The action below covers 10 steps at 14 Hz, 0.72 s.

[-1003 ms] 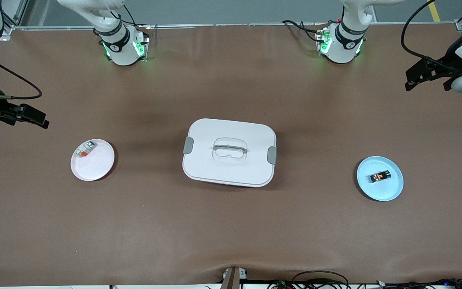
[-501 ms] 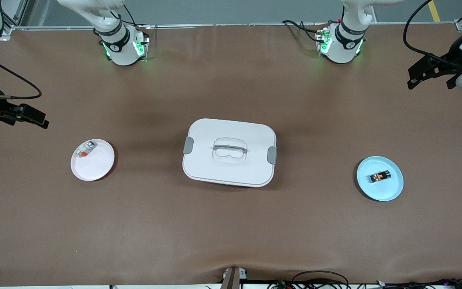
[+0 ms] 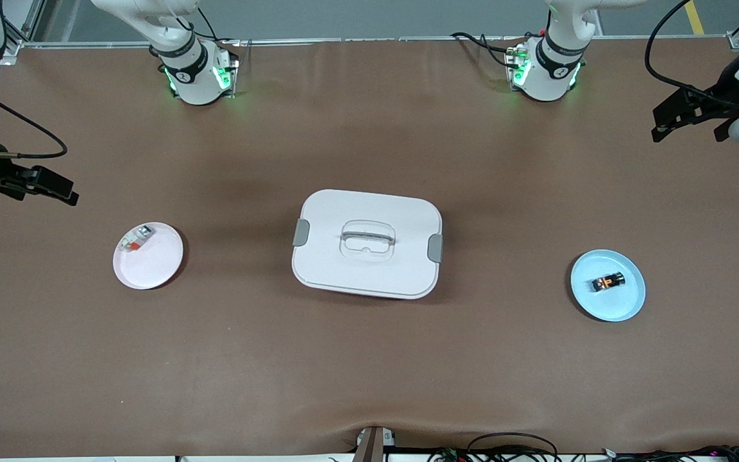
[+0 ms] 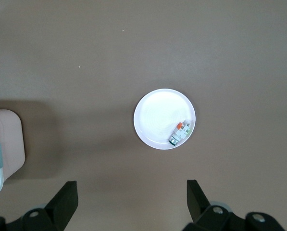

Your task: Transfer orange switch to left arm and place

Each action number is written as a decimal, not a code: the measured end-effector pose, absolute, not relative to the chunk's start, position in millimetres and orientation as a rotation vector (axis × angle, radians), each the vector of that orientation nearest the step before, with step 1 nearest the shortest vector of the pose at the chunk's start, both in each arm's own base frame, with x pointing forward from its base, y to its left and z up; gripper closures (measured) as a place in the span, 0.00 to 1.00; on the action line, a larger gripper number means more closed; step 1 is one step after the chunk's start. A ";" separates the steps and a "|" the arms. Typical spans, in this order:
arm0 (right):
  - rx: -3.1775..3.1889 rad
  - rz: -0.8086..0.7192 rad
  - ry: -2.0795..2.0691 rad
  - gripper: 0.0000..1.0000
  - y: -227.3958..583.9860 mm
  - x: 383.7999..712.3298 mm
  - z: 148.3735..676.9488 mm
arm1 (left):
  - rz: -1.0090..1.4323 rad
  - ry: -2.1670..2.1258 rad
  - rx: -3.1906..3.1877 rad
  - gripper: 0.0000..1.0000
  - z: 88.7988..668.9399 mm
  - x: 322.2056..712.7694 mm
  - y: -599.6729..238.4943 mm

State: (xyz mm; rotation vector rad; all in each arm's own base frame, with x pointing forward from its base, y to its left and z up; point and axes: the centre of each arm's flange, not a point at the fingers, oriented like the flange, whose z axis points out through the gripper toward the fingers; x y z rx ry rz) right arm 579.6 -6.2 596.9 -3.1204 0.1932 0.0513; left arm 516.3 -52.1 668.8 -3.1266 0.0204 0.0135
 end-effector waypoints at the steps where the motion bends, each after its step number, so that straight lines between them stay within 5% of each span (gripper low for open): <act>1: -3.120 0.051 0.193 0.00 -6.2 579.6 596.9 | 0.014 0.019 -3.127 0.00 668.9 516.2 -51.8; 10: -3.122 0.095 0.193 0.00 -5.9 573.2 600.3 | 0.013 0.020 -3.126 0.00 671.4 513.8 -51.7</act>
